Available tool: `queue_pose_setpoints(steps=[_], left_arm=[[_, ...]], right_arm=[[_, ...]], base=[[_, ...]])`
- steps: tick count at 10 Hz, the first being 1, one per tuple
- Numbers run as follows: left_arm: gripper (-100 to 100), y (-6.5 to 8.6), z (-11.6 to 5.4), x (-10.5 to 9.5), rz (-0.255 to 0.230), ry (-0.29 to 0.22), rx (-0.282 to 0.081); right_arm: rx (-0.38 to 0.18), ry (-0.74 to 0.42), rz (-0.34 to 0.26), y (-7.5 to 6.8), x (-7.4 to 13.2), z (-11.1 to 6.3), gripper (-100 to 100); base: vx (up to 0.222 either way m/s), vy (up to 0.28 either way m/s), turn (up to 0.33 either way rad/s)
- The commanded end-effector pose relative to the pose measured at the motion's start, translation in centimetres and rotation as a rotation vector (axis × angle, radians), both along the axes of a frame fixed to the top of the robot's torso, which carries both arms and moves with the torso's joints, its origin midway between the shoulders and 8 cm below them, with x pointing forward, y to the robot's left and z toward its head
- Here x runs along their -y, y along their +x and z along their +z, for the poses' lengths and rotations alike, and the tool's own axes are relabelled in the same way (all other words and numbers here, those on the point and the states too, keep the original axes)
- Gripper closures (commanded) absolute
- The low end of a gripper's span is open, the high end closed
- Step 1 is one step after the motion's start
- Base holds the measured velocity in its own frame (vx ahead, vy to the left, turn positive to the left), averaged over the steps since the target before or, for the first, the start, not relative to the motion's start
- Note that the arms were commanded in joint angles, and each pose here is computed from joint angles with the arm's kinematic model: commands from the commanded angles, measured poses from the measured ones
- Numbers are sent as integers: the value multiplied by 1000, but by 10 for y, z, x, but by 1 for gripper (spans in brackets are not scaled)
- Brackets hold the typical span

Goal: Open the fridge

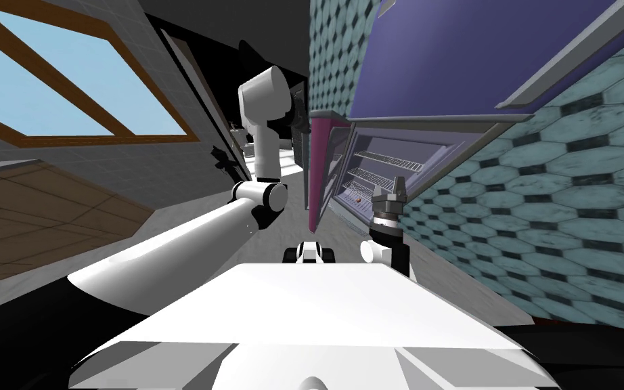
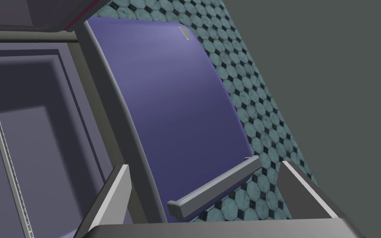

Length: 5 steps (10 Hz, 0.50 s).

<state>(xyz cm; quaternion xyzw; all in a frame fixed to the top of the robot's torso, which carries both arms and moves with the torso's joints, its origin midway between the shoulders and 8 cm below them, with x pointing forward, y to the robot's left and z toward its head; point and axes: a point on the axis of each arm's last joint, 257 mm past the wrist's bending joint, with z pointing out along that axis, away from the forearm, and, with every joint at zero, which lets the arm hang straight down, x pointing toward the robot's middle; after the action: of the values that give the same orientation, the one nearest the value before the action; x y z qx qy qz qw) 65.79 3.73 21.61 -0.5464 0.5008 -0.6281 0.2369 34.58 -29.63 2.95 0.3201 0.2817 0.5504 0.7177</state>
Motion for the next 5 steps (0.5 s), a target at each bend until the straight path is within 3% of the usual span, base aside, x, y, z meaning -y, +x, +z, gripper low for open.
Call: queue_pose_setpoints(steps=[1,2,5], left_arm=[[-100,-2,0,2,-3,3,-13],[0,-2,0,2,-3,3,-18],[0,-2,0,1,-2,3,-18]], right_arm=[[0,0,0,0,0,0,0],[0,0,0,0,0,0,0],[0,0,0,0,0,0,0]], base=[[8,0,21],[0,0,0],[0,0,0]])
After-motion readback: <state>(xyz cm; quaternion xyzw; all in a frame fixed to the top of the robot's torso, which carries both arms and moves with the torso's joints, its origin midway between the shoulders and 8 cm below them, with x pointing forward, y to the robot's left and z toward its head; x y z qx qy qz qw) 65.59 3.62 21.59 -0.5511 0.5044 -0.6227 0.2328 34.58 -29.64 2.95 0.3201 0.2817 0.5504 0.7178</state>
